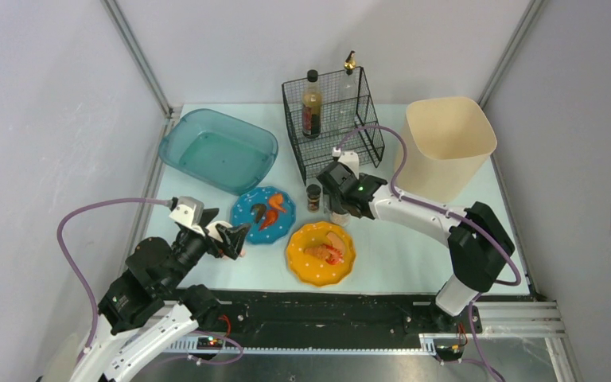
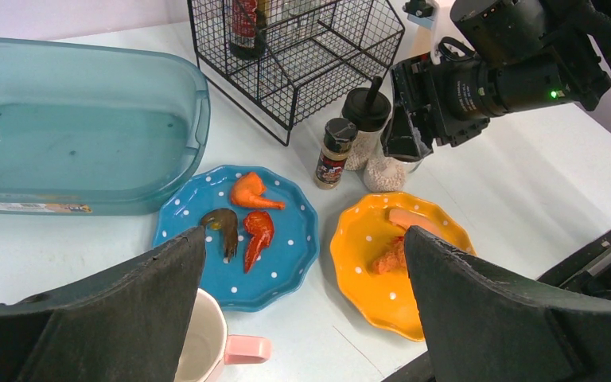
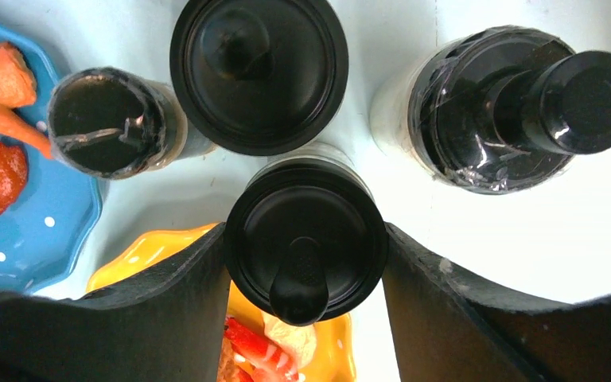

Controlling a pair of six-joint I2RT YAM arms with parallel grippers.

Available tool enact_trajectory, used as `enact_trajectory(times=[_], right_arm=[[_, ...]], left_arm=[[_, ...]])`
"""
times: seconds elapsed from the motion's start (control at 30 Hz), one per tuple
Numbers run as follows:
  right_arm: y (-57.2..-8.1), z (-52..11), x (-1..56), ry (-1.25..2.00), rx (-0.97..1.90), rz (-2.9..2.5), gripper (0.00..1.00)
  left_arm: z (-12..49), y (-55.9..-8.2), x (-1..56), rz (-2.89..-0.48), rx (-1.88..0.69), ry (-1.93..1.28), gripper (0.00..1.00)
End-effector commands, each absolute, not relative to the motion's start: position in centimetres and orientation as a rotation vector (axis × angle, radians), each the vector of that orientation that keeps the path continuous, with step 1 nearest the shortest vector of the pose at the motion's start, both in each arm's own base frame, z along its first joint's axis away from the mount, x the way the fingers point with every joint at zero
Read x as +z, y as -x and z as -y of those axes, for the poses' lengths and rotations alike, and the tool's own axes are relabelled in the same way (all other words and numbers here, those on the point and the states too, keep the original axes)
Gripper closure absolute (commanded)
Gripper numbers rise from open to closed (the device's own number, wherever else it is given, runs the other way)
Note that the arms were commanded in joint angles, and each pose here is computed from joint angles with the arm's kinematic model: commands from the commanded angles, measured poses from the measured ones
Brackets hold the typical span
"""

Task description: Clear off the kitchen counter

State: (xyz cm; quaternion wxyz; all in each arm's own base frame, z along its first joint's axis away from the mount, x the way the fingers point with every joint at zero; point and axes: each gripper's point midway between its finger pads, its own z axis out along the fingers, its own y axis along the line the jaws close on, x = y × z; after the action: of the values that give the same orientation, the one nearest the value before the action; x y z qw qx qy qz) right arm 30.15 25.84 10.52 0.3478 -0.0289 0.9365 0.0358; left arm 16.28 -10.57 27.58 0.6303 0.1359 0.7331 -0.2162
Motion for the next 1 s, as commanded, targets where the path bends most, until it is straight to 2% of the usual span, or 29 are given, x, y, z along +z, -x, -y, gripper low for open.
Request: enact_trajectory(times=[0.0,0.23,0.6,0.73,0.97], right_arm=[[-29.8,-26.2,13.2,0.106,0.112,-2.354,0.83],[-28.3,-25.3,19.0,0.118,0.180,-2.241,0.94],[-26.9,-23.6,28.1,0.166,0.239,-2.081,0.95],[-28.4,-23.4,33.0,0.158,0.230,-1.968,0.95],[-34.2,-24.0,36.8,0.152,0.187,-1.890,0.98]], left_arm=[[10.6,-16.4,28.2,-1.647,-0.493,-0.316,0.02],[10.7,-16.4,28.3,-1.644,-0.499,-0.320,0.02],[10.9,-16.3,28.3,-1.646,-0.506,-0.329,0.02],[10.9,-16.3,28.3,-1.648,-0.505,-0.329,0.02],[10.9,-16.3,28.4,-1.643,-0.509,-0.330,0.02]])
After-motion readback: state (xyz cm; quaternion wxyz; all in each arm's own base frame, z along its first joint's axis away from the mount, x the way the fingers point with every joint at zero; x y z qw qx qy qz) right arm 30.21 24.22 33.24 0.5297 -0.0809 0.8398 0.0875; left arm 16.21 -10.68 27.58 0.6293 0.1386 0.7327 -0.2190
